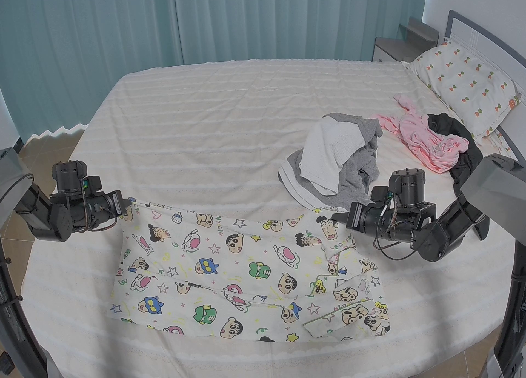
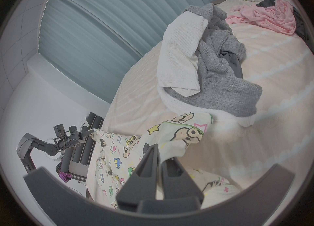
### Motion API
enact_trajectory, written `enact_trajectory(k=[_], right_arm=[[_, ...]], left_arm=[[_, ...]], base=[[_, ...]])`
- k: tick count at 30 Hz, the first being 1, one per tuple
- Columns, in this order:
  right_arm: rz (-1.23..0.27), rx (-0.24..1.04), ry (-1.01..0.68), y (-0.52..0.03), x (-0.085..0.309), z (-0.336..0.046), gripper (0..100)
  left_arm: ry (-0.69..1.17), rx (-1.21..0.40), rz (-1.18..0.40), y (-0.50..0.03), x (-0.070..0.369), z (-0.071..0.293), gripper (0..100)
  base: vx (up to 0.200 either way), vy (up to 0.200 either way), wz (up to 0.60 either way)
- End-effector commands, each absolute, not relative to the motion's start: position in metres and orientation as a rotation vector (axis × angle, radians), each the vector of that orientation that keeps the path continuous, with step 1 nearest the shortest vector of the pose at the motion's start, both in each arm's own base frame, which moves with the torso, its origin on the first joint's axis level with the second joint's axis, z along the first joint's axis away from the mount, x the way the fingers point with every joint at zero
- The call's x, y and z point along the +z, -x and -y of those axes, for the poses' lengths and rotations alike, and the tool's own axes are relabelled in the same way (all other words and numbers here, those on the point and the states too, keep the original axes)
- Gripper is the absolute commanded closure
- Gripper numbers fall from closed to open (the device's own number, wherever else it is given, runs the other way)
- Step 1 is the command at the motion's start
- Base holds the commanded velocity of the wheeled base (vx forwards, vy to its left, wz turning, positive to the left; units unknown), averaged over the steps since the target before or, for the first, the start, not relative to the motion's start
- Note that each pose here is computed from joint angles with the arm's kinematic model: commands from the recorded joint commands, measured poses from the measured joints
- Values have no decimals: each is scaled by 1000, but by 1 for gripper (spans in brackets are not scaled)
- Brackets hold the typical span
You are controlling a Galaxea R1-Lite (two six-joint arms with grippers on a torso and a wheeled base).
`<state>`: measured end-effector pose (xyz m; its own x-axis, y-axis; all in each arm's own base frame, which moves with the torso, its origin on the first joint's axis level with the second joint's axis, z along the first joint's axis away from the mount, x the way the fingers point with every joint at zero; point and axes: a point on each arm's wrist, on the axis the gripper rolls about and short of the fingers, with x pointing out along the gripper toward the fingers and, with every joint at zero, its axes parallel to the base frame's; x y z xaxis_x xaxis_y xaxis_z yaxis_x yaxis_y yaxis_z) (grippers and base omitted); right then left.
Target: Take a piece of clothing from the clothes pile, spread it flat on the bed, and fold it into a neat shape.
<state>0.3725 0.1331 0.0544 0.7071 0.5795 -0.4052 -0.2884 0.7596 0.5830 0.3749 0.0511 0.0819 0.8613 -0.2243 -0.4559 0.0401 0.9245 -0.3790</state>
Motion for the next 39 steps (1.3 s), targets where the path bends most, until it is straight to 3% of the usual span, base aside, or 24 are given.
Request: enact_trajectory(k=[1,14,27,28,39], right_arm=[[-610,513,-503,-364,59,-131,100],[-660,556,-461,-328,64,-119,100],[-763,561,-376,-319,27,-117,100],[-760,560,-377,-322,26,-118,0],[-725,588,-366,-346,21,-133,0]], left_arm=[[356,-135,-522,-365,83,-57,100],[348,-210,-573,-312,82,-62,100],[304,-261,-612,-278,60,-58,100],[306,-259,-615,-278,59,-58,100],[310,-257,-619,-279,57,-59,100]], base=[[0,0,0],[0,0,0],[0,0,0],[0,0,0],[0,0,0]])
